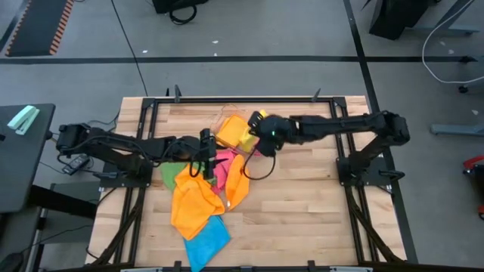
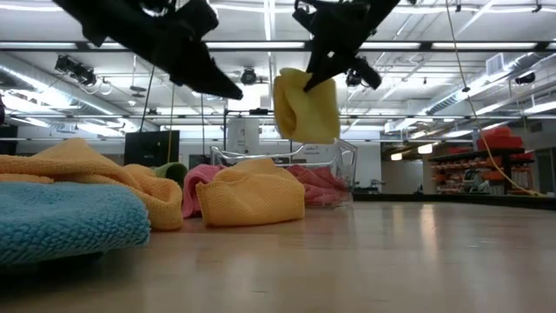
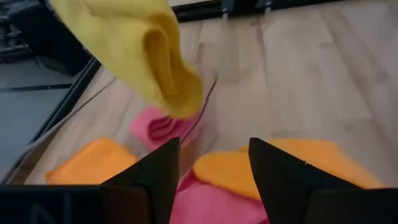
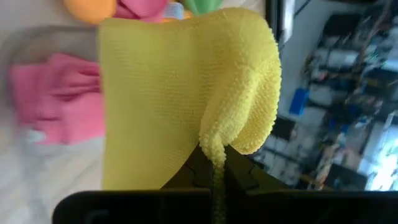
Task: Fold microfiber towels
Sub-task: Put the yellow microfiber cloth into the transparent bin
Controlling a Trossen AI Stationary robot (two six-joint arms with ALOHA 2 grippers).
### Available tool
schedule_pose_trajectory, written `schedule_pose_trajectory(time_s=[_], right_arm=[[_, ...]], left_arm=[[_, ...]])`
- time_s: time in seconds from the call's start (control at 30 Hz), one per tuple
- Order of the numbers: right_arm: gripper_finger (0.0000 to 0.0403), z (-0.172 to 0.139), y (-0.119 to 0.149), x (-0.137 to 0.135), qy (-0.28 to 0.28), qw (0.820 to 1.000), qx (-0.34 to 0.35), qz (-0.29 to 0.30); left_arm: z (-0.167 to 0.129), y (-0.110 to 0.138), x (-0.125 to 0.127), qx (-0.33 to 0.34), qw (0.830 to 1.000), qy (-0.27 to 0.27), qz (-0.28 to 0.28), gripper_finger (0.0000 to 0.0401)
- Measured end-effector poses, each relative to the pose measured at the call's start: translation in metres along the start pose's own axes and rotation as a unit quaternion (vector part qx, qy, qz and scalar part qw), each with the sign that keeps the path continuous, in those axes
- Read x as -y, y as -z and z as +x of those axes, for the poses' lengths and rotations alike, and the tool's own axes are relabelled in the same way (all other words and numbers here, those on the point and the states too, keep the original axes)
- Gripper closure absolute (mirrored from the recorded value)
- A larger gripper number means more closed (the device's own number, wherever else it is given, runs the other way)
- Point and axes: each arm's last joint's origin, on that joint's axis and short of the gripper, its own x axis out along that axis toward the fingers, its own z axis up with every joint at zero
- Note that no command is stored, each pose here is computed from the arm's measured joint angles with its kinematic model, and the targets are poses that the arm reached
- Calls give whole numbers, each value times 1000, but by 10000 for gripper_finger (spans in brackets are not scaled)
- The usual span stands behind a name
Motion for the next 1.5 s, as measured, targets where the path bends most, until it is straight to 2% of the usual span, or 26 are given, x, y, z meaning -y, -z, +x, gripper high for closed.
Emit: schedule_pose_trajectory(time_s=[0.23, 0.37, 0.5, 0.6, 0.8, 1.0, 1.1, 1.23, 1.5], right_arm=[[392, 41, 29, 6, 6, 999, 22, -47], [392, 68, 42, 11, -25, 998, 15, -54], [392, 86, 47, 29, -34, 997, 39, -50], [392, 97, 49, 36, -72, 995, 50, -54], [392, 98, 51, 54, -137, 986, 93, -27], [392, 76, 51, 73, -164, 978, 131, -4], [392, 70, 52, 68, -206, 970, 129, -1], [393, 76, 55, 66, -207, 965, 162, 14], [393, 146, 60, 41, -221, 963, 154, 15]], left_arm=[[-9, 18, -22, 6, 999, -40, -8, 201], [-22, 26, -32, 22, 998, -57, -20, 207], [-37, 33, -40, 43, 996, -76, -30, 211], [-48, 36, -45, 62, 993, -89, -38, 211], [-59, 41, -48, 75, 991, -98, -42, 211], [-60, 43, -49, 68, 992, -101, -43, 218], [-59, 44, -49, 63, 992, -103, -43, 217], [-59, 45, -52, 62, 991, -109, -45, 218], [-60, 46, -56, 60, 990, -120, -49, 224]])
